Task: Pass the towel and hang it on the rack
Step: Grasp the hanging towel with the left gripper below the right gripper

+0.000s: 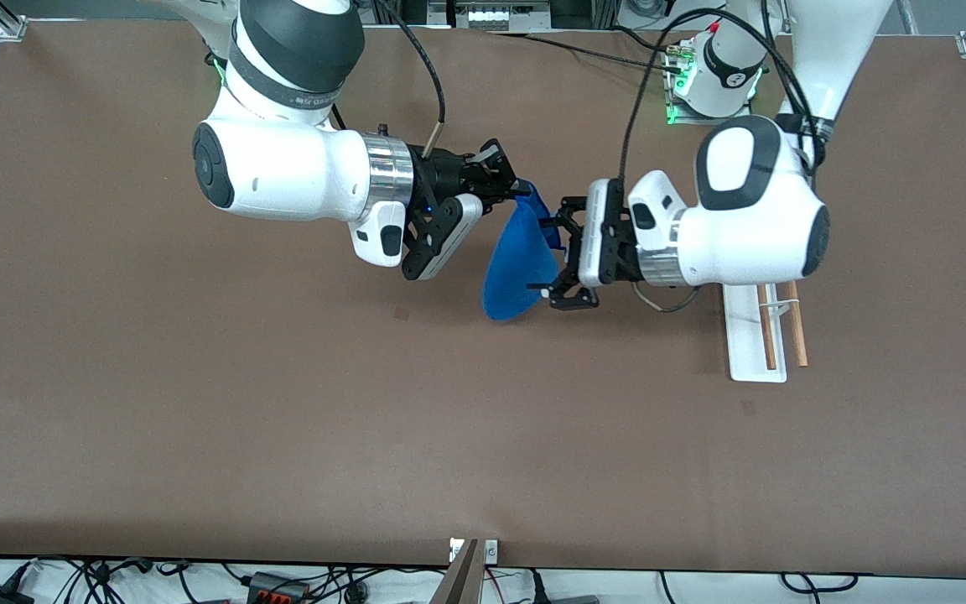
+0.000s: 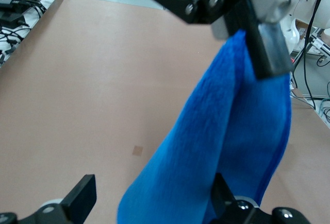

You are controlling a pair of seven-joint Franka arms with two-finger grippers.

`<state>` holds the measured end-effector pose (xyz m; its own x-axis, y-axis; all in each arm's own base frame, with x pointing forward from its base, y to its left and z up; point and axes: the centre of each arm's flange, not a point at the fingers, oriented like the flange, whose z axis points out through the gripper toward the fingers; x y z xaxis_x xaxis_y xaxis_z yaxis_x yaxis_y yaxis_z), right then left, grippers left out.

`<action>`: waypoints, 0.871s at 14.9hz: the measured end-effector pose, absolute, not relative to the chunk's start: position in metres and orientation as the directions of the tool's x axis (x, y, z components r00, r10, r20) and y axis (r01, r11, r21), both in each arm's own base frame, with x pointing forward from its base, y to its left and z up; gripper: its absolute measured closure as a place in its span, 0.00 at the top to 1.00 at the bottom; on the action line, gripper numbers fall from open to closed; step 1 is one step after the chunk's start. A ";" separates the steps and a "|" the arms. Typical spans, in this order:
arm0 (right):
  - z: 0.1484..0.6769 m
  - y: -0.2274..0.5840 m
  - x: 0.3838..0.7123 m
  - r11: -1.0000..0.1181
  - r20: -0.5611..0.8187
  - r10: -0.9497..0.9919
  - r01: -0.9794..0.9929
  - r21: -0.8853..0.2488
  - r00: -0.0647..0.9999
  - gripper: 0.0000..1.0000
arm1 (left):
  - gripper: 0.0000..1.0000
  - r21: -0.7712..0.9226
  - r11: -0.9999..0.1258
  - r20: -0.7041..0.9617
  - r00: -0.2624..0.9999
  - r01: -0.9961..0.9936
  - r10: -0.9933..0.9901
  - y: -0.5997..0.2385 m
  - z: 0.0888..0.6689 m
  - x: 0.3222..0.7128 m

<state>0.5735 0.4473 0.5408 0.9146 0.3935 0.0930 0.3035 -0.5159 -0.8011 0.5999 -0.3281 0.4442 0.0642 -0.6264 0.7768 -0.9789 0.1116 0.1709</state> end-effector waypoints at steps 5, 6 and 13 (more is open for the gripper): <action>0.539 0.447 0.574 -0.518 0.091 0.393 0.302 -0.801 0.915 0.02 | 0.94 0.178 0.151 0.778 0.045 -0.972 -0.627 -0.342 0.444 0.590; 0.539 0.447 0.574 -0.518 0.090 0.394 0.302 -0.801 0.915 0.02 | 0.93 0.181 0.165 0.779 0.039 -0.969 -0.626 -0.340 0.443 0.590; 0.538 0.452 0.571 -0.515 0.089 0.402 0.305 -0.801 0.911 0.02 | 0.36 0.190 0.171 0.774 0.040 -0.967 -0.632 -0.339 0.445 0.588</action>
